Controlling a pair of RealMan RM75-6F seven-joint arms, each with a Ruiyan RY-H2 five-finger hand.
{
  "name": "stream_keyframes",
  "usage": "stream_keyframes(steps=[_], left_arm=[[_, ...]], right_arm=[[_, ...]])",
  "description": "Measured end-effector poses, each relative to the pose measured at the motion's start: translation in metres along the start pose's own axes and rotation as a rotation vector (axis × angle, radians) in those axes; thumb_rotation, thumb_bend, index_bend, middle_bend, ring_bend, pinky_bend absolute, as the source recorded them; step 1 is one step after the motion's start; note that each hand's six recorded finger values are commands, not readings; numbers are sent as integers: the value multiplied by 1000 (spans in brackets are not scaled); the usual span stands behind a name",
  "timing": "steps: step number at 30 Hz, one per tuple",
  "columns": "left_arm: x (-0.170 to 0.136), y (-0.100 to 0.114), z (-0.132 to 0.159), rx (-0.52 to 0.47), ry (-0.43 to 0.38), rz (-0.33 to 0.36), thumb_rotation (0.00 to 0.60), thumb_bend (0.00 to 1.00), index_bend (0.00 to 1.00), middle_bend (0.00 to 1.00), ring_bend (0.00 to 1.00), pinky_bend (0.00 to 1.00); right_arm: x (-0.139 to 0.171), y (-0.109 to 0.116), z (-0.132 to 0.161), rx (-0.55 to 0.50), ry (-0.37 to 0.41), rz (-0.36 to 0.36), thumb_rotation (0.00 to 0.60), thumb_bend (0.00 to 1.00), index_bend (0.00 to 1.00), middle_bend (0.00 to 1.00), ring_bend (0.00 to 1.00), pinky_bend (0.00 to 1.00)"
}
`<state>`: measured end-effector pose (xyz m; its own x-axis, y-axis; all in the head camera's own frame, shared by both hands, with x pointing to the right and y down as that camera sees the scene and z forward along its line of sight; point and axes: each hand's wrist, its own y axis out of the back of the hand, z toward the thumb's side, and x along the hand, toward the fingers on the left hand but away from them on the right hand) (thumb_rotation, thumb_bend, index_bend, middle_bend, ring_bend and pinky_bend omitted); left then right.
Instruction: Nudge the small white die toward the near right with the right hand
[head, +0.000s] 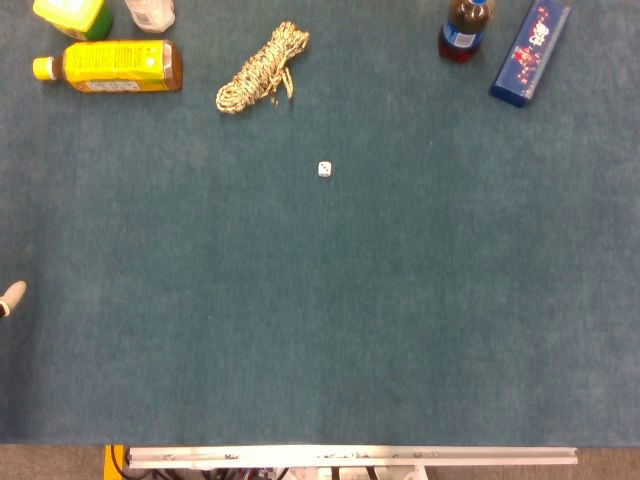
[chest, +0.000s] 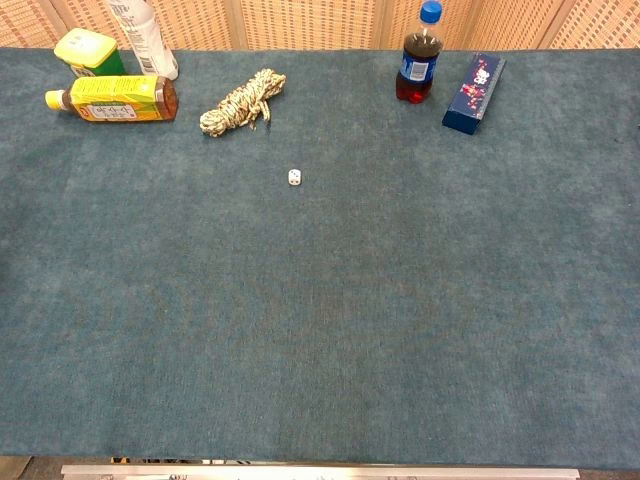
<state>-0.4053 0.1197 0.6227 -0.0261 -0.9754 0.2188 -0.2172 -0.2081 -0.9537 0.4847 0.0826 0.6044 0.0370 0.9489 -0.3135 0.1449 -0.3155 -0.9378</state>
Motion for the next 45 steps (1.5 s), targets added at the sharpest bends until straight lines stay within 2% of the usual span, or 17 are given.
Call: stream_keyframes(steps=[8, 13, 15, 16, 18, 20, 22, 24, 27, 33, 45], left_arm=[[-1, 0, -1, -3, 2, 1, 600, 135, 0, 0, 0, 0], [-2, 1, -1, -4, -4, 1, 600, 135, 0, 0, 0, 0], [-2, 1, -1, -5, -5, 1, 600, 135, 0, 0, 0, 0], [-3, 1, -1, -5, -6, 1, 600, 135, 0, 0, 0, 0], [-4, 1, -1, -6, -7, 2, 600, 135, 0, 0, 0, 0], [-4, 1, -1, -8, -7, 2, 600, 135, 0, 0, 0, 0], [-5, 1, -1, -7, -8, 2, 600, 135, 0, 0, 0, 0], [-6, 2, -1, -6, -10, 2, 600, 135, 0, 0, 0, 0], [-6, 1, 0, -3, -14, -2, 600, 135, 0, 0, 0, 0], [-7, 0, 2, -2, -23, -4, 600, 135, 0, 0, 0, 0], [-8, 0, 3, -4, -23, -5, 600, 135, 0, 0, 0, 0]], right_arm=[[-6, 1, 15, 10, 62, 3, 600, 180, 39, 162, 97, 114], [-19, 6, 43, 14, 159, 14, 600, 179, 39, 224, 214, 256], [-26, 7, 59, 22, 206, 25, 600, 180, 39, 275, 298, 363], [-30, 8, 65, 28, 227, 31, 600, 181, 39, 311, 358, 449], [-37, 9, 82, 42, 277, 45, 600, 226, 39, 416, 507, 653], [-44, 9, 97, 51, 318, 60, 600, 296, 39, 532, 637, 800], [-53, 9, 115, 61, 365, 80, 600, 376, 39, 654, 759, 910], [-62, 8, 132, 73, 408, 105, 600, 464, 39, 770, 865, 980], [-76, 4, 156, 90, 456, 149, 600, 582, 40, 897, 985, 1000], [-103, -11, 193, 108, 488, 263, 600, 750, 46, 991, 1000, 1000], [-147, -47, 268, 141, 517, 432, 600, 772, 59, 1000, 1000, 1000]])
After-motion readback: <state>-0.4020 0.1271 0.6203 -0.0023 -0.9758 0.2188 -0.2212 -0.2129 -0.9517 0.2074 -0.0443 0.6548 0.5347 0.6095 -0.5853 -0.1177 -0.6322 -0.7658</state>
